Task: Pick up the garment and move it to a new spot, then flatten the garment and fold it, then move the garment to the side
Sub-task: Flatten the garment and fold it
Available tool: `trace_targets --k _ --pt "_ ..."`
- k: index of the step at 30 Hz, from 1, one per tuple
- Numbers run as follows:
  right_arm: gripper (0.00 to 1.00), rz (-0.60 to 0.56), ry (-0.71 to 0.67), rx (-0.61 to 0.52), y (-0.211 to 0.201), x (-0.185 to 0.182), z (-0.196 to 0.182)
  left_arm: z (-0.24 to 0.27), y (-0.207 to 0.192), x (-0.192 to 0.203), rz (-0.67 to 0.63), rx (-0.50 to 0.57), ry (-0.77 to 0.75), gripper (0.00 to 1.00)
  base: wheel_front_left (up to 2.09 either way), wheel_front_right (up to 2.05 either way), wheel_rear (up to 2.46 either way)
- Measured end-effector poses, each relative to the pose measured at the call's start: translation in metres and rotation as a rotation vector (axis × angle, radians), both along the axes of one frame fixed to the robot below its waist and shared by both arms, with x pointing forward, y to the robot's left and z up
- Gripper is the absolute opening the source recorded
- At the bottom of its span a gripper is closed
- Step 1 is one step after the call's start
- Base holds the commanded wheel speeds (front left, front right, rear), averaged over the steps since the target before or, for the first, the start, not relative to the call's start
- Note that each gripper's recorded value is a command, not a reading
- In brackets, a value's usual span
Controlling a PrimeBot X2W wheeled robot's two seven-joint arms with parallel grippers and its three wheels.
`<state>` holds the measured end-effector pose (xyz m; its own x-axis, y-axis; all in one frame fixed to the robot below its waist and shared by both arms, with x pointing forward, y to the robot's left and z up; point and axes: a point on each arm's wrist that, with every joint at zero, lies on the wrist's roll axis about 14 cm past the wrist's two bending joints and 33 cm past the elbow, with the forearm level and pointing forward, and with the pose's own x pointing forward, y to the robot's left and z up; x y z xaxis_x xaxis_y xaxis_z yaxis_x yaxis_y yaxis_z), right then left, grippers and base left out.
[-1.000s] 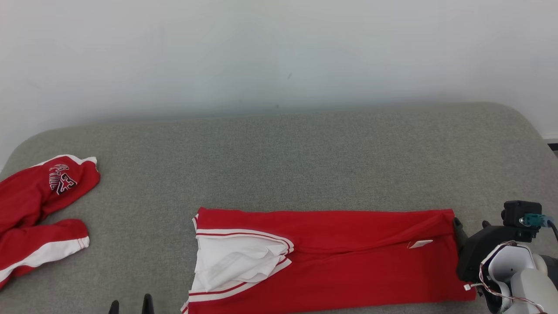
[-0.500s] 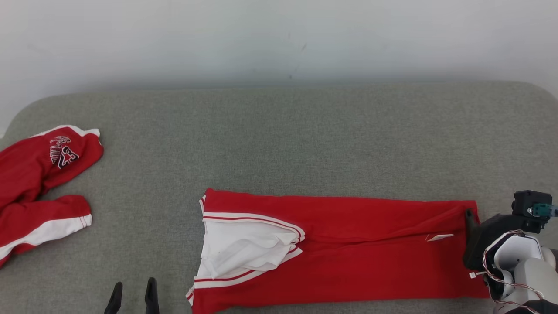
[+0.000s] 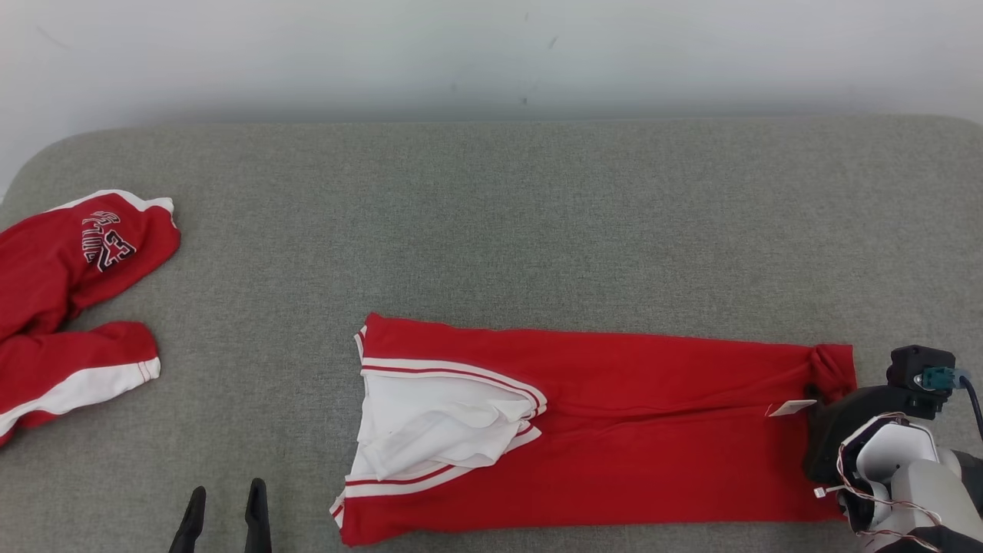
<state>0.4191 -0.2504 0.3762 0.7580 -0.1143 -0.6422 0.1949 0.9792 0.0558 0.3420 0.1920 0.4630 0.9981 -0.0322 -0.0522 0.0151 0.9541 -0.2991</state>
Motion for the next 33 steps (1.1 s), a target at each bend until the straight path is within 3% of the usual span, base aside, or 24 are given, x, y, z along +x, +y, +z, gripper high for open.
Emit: trace_targets --k 12,13,14,15,24,33 --pt "1.00 -0.010 0.037 0.011 0.000 -0.003 -0.007 -0.002 0.001 -0.003 -0.001 -0.002 0.008 1.00 0.00 0.00 0.00" --pt "0.44 -0.010 0.037 0.011 0.000 -0.003 -0.007 -0.002 0.001 -0.003 -0.001 -0.002 0.008 1.00 0.00 0.00 0.00" --pt "0.29 -0.011 0.040 0.013 0.001 -0.003 -0.008 -0.002 0.002 -0.003 0.000 -0.002 0.010 1.00 0.00 0.00 0.00" --pt "0.00 -0.009 0.043 0.015 0.001 -0.002 -0.008 -0.003 0.002 -0.004 0.001 -0.001 0.012 1.00 0.00 0.00 0.00" --pt "0.00 -0.028 -0.006 0.020 -0.001 0.003 -0.002 -0.004 0.002 -0.004 0.001 -0.001 0.016 1.00 0.00 0.00 0.00" --pt "0.00 -0.199 -0.113 -0.066 -0.069 -0.004 0.029 -0.004 -0.004 -0.003 -0.016 -0.001 0.013 1.00 0.00 0.00 0.00"
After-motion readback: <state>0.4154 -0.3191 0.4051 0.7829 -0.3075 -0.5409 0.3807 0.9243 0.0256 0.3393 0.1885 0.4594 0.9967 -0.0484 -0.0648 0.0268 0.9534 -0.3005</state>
